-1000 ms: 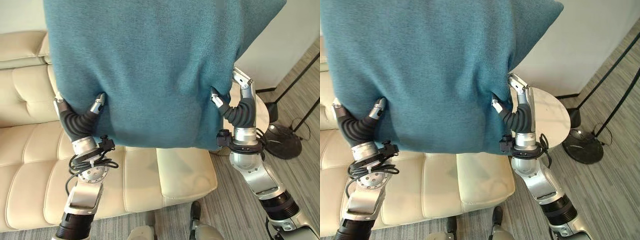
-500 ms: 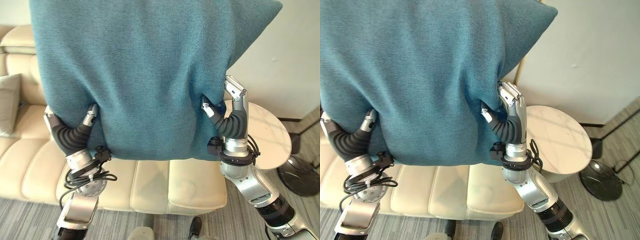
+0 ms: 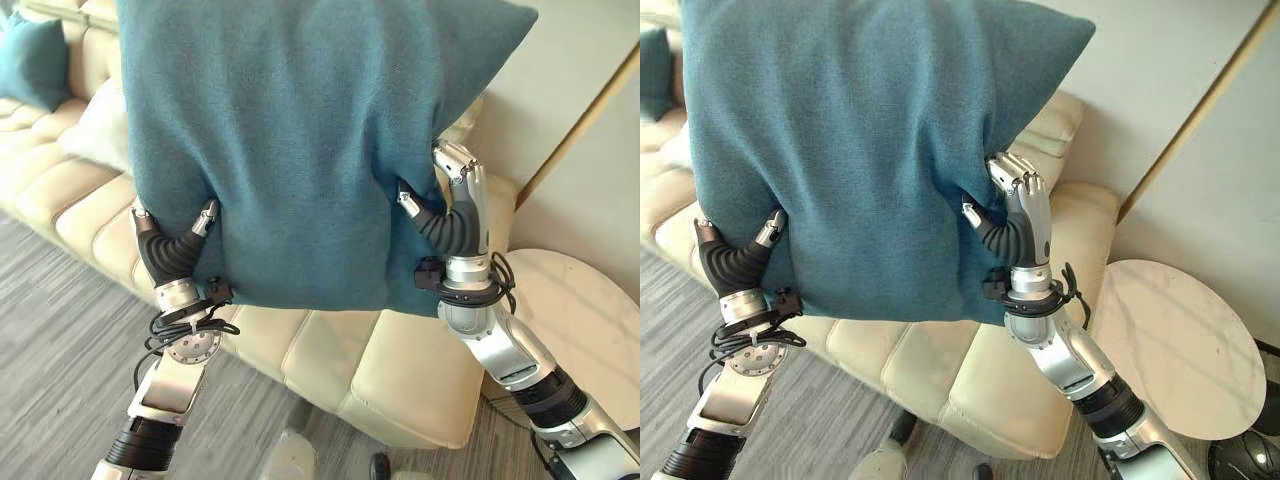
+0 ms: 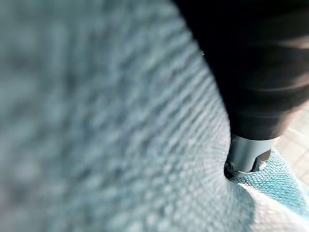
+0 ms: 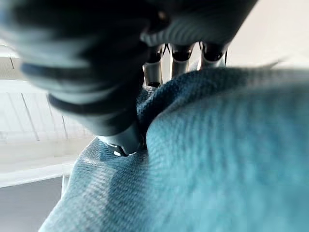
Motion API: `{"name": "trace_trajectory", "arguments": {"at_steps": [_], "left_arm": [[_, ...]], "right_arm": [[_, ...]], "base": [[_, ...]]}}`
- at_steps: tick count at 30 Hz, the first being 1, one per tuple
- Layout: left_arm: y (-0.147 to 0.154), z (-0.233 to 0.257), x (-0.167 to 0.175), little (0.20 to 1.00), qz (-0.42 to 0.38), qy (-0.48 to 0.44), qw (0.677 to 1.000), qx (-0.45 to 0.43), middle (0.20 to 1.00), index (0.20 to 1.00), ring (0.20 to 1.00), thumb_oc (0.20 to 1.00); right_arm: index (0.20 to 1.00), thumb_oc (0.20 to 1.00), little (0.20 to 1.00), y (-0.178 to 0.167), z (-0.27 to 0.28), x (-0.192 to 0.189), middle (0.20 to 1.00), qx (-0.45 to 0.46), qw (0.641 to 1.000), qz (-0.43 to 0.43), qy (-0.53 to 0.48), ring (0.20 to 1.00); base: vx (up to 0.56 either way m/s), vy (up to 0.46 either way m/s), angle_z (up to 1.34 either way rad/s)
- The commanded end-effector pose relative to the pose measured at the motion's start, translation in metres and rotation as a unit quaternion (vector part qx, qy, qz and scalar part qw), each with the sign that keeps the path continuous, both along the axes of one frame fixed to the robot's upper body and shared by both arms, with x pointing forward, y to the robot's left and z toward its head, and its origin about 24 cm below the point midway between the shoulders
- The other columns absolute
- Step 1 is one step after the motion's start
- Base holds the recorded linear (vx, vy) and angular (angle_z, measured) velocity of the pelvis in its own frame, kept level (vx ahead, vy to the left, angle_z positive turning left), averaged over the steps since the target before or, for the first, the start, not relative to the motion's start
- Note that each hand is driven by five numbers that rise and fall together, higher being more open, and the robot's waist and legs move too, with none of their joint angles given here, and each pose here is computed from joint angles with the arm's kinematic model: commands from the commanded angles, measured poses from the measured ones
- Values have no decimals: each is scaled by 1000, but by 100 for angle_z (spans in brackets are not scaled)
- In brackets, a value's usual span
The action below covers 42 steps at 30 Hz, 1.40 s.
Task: Pick up all the scattered cushions and arrange them neatly on the sofa.
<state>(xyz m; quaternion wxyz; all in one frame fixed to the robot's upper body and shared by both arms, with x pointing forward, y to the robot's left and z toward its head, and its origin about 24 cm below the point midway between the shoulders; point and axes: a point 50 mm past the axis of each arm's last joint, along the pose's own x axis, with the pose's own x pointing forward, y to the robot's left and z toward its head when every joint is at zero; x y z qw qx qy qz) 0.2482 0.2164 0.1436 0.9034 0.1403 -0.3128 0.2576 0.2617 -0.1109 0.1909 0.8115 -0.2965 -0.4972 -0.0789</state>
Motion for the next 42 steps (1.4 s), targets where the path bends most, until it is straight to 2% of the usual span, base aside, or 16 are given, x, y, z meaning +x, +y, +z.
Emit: {"name": "trace_trajectory", "arguments": {"at_steps": [1, 4, 12, 20, 27, 31, 42], "left_arm": [[-36, 47, -6, 200, -112, -119, 985, 59, 200, 200, 200, 200], [-37, 43, -7, 200, -125, -111, 985, 51, 200, 200, 200, 200], [-36, 27, -3, 200, -131, -67, 989, 34, 200, 200, 200, 200], [-25, 17, -9, 200, -109, -43, 992, 39, 200, 200, 200, 200], [-31, 36, -7, 200, -118, -83, 988, 47, 200, 200, 200, 200], [-34, 34, -5, 200, -119, -75, 989, 42, 200, 200, 200, 200], [-36, 38, -5, 200, -103, -96, 989, 47, 200, 200, 200, 200]], "right_arm": [[200, 200, 200, 15, 34, -21, 200, 42, 991, 75, -103, 200], [200, 200, 200, 7, 26, -20, 200, 56, 993, 55, -89, 200], [200, 200, 200, -9, 8, -22, 200, 82, 995, 18, -55, 200], [200, 200, 200, -3, 4, -23, 200, 95, 994, 36, -35, 200], [200, 200, 200, 0, 8, -21, 200, 84, 995, 32, -41, 200], [200, 200, 200, -3, 4, -19, 200, 79, 996, 11, -32, 200], [200, 200, 200, -16, 3, -24, 200, 101, 994, 7, -37, 200]], "base": [[-421, -162, 146], [-232, -66, 207], [-38, 116, 91], [27, 117, 9], [17, 171, -22], [59, 225, 19], [391, -12, 36]]}}
